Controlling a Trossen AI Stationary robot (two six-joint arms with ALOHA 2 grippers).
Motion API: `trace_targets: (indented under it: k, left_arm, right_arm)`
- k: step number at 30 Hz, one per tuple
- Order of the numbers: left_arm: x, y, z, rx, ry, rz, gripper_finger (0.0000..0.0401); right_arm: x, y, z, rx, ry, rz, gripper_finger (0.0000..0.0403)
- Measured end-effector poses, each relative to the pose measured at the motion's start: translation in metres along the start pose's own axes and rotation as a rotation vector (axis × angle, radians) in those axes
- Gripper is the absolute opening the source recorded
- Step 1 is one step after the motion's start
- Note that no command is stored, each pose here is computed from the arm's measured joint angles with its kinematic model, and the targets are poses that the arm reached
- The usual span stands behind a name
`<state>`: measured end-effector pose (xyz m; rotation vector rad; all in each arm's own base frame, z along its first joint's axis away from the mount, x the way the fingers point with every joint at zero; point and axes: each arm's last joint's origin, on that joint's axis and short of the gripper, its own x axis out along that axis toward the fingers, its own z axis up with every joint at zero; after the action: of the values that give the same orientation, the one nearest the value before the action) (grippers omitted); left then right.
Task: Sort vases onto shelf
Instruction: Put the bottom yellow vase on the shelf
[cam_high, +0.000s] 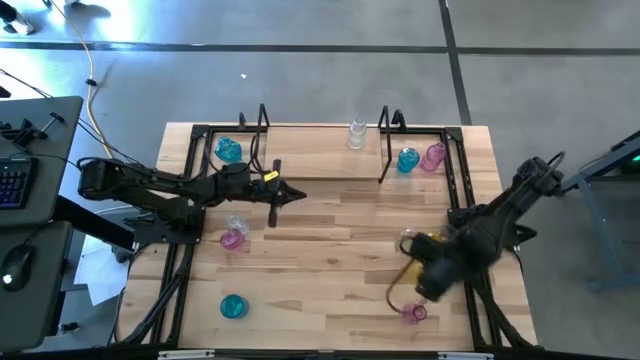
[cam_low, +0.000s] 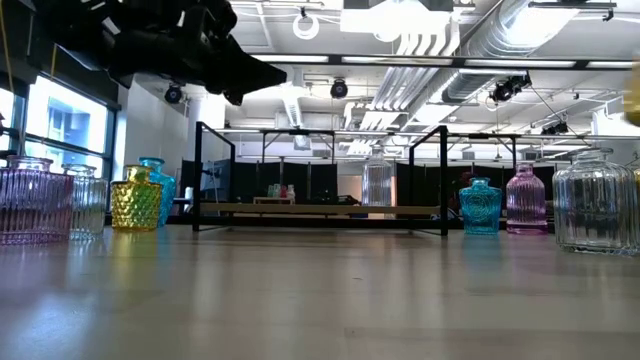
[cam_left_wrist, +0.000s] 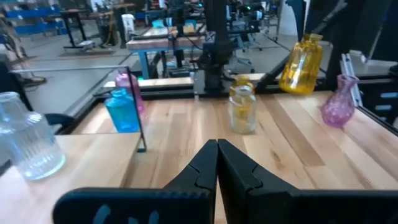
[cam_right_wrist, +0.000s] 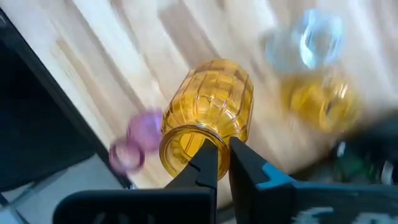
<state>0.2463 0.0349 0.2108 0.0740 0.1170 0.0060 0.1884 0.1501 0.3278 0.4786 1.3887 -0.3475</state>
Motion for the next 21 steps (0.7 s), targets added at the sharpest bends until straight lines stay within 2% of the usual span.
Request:
trace_targets:
  k: [9,16,21]
  left_arm:
    - [-0.003,0.018,0.005,0.023,-0.065,0.076,0.0000]
    - [-0.005,0.028,0.003,0.039,-0.048,0.120,0.0000]
    - [-0.006,0.031,0.001,0.036,-0.029,0.128,0.0000]
  right_arm:
    - [0.010,-0.032,0.094,-0.081,-0.131,0.055,0.0000]
    - [0.054,-0.063,0.173,-0.170,-0.130,0.055,0.0000]
    - [0.085,-0.088,0.209,-0.217,-0.091,0.062,0.0000]
